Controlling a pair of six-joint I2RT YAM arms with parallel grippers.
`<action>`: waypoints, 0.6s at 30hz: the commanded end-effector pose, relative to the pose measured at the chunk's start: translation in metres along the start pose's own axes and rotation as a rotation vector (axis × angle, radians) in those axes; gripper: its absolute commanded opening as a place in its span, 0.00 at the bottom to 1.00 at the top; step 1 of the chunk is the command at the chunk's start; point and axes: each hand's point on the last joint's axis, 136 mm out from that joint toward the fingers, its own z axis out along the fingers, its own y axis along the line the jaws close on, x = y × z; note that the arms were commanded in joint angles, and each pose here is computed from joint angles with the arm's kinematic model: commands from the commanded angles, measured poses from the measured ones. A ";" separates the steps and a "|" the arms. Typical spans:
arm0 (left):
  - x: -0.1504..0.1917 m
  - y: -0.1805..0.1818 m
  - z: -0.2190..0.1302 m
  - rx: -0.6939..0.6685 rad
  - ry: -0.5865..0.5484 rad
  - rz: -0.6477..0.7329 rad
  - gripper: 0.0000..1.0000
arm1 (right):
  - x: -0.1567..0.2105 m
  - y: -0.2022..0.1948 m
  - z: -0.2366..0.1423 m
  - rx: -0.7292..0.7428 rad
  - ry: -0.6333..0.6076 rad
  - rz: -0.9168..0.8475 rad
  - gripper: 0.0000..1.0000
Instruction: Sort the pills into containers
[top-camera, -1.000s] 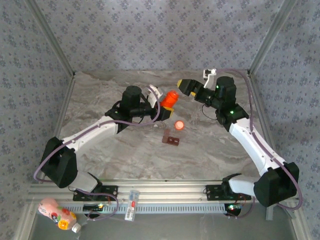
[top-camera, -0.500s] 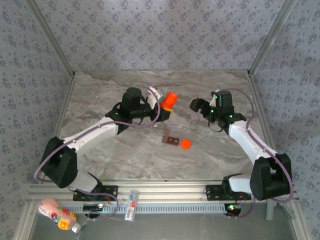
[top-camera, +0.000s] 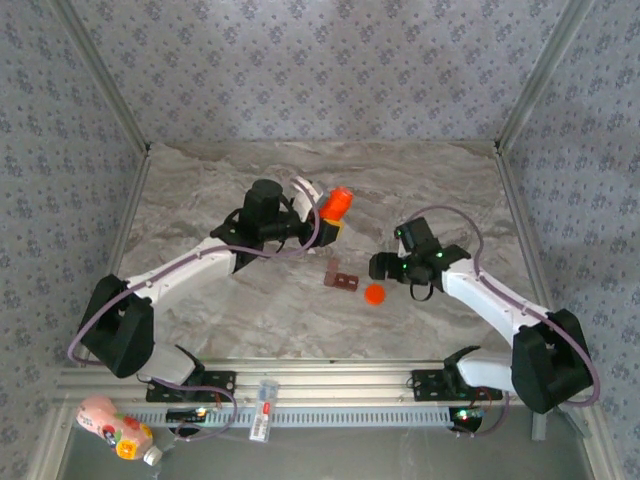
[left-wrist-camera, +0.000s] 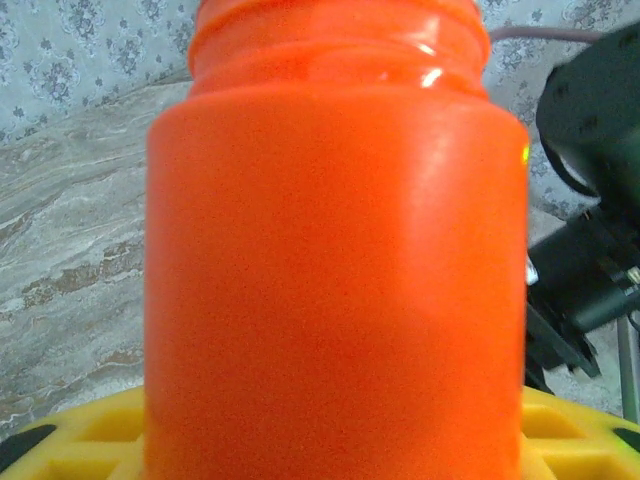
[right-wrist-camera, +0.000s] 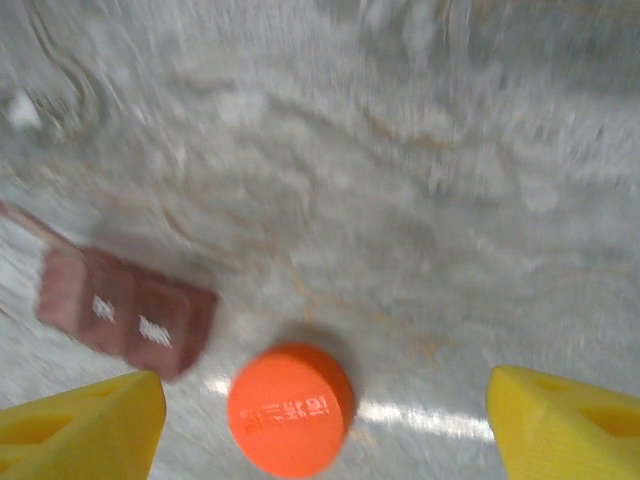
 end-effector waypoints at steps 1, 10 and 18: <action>-0.024 -0.006 -0.013 -0.005 -0.081 0.036 0.00 | 0.026 -0.012 0.000 0.100 0.054 -0.084 0.86; -0.021 -0.005 -0.014 -0.013 -0.080 0.031 0.00 | 0.042 0.002 0.013 0.113 0.109 -0.189 0.88; -0.022 -0.003 -0.018 -0.031 -0.088 0.035 0.00 | 0.047 0.004 0.029 0.157 0.171 -0.256 0.83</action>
